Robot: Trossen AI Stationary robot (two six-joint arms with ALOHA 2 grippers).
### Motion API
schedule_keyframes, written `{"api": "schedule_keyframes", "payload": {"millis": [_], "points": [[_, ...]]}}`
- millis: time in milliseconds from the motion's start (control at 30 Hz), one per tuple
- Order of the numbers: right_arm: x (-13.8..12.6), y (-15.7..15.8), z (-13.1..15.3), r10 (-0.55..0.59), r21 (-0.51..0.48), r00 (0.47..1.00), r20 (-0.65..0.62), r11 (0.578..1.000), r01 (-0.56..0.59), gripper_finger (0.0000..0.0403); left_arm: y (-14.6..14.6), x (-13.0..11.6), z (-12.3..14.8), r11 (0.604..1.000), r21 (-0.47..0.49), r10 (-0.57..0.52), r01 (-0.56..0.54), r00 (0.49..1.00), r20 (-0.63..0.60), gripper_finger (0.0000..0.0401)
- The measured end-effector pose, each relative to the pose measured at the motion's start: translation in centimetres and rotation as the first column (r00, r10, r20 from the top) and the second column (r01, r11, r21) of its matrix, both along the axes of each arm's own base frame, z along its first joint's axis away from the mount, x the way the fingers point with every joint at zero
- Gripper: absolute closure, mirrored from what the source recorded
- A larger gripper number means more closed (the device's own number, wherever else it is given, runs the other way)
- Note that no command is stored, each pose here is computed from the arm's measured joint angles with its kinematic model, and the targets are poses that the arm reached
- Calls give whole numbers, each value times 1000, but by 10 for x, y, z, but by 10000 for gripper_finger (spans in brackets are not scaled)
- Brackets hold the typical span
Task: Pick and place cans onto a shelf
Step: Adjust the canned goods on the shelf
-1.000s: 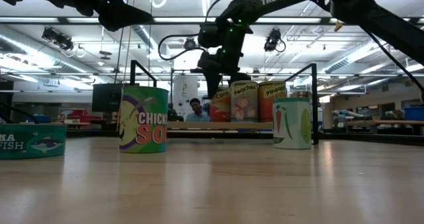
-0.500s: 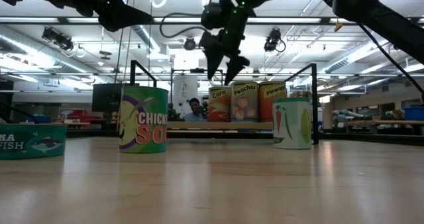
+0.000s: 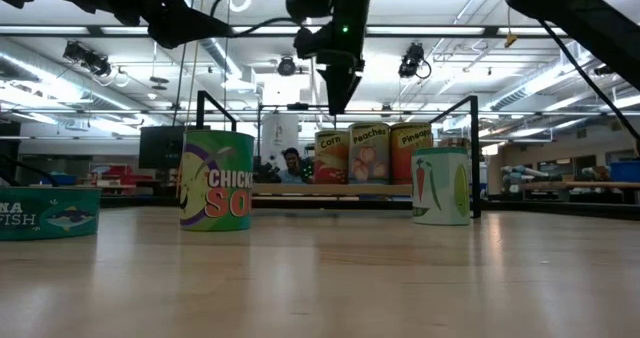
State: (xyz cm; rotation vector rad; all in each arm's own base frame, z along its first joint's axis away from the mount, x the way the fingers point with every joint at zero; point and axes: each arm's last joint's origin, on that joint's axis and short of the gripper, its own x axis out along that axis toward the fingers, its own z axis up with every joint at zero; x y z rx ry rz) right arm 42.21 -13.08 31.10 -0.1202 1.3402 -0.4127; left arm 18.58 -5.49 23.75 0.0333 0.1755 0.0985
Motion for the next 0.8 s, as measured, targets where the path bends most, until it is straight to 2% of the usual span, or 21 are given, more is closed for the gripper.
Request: {"api": "schedule_keyframes", "payload": {"millis": [133, 433, 800], "points": [[3, 7, -8, 33, -29, 999, -38, 999, -34, 26, 0, 0, 0, 1000, -4, 1, -1, 1000, 0, 13], [2, 1, -19, -48, -101, 997, -64, 994, 41, 26, 0, 0, 0, 1000, -7, 1, -1, 1000, 1, 13], [-1, -1, -28, -106, -110, 989, -99, 989, 95, 26, 0, 0, 0, 1000, -7, 1, -1, 1000, 1, 13]]}}
